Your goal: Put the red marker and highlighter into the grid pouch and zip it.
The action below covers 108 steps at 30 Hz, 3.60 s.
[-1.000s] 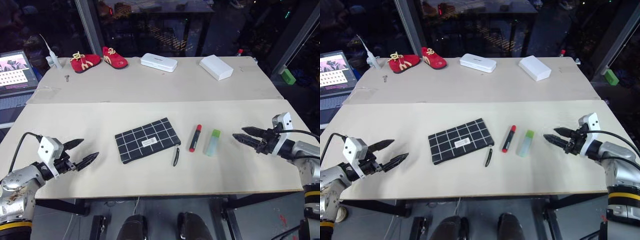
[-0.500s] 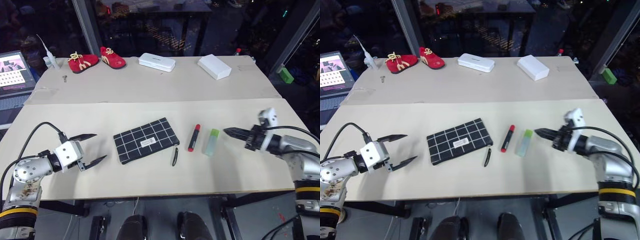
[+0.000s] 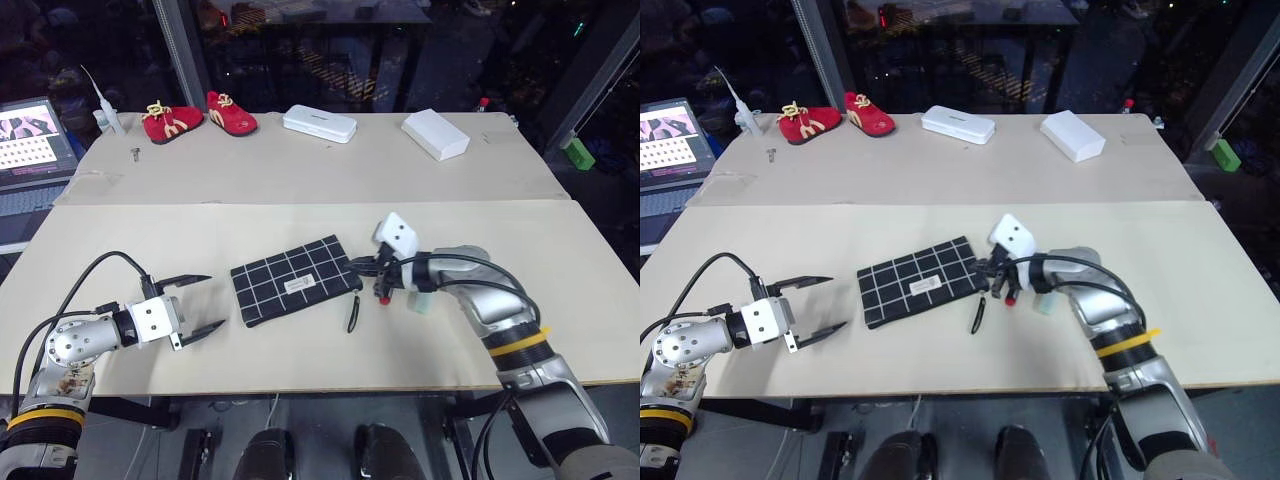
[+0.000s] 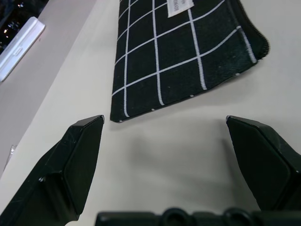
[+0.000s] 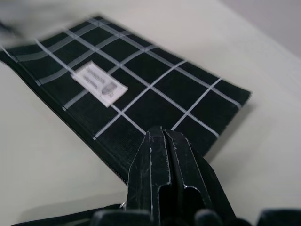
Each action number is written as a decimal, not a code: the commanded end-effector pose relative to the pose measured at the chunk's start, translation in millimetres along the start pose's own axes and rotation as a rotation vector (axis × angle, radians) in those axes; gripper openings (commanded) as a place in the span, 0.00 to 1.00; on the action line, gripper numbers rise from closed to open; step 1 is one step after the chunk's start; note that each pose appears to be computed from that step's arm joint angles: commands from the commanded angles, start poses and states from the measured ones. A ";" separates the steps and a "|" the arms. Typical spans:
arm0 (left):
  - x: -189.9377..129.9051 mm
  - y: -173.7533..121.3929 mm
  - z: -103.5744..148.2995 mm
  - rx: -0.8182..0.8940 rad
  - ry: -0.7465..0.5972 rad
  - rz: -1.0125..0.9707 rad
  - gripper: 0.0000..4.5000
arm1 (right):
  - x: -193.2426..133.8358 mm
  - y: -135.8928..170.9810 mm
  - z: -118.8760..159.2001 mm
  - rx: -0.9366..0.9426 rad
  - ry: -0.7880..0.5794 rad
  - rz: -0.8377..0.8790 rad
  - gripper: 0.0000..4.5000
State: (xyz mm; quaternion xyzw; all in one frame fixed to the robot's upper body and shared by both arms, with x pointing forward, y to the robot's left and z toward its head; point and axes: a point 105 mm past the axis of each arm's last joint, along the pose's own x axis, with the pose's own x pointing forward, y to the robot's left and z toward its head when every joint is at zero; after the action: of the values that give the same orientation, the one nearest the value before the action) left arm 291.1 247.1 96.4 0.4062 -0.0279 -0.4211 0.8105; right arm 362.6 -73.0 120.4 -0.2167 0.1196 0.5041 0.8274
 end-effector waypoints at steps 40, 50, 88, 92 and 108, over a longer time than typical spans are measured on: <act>82.8 -23.7 38.7 0.271 -0.225 -0.139 1.00 | 14.7 4.6 -13.0 -0.263 0.154 0.076 0.02; 79.5 -28.2 40.2 0.236 -0.248 -0.182 0.41 | 13.7 3.9 -13.4 -0.252 0.148 0.072 0.00; 89.0 7.4 60.2 -0.306 -0.260 0.272 0.00 | -51.1 -51.0 28.9 0.250 -0.182 -0.289 0.87; 90.2 8.8 60.4 -0.345 -0.271 0.291 0.00 | -47.2 -48.0 28.8 0.260 -0.180 -0.275 0.87; 98.8 -1.0 65.1 -0.373 -0.301 0.268 0.00 | 12.9 -47.2 8.9 0.248 -0.090 -0.258 0.87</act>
State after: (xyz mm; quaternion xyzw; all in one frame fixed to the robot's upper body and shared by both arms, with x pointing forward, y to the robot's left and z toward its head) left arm 330.8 138.6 102.3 0.1747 -0.1066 -0.3621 0.9094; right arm 402.2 -80.3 117.9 -0.0912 0.1495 0.3884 0.9047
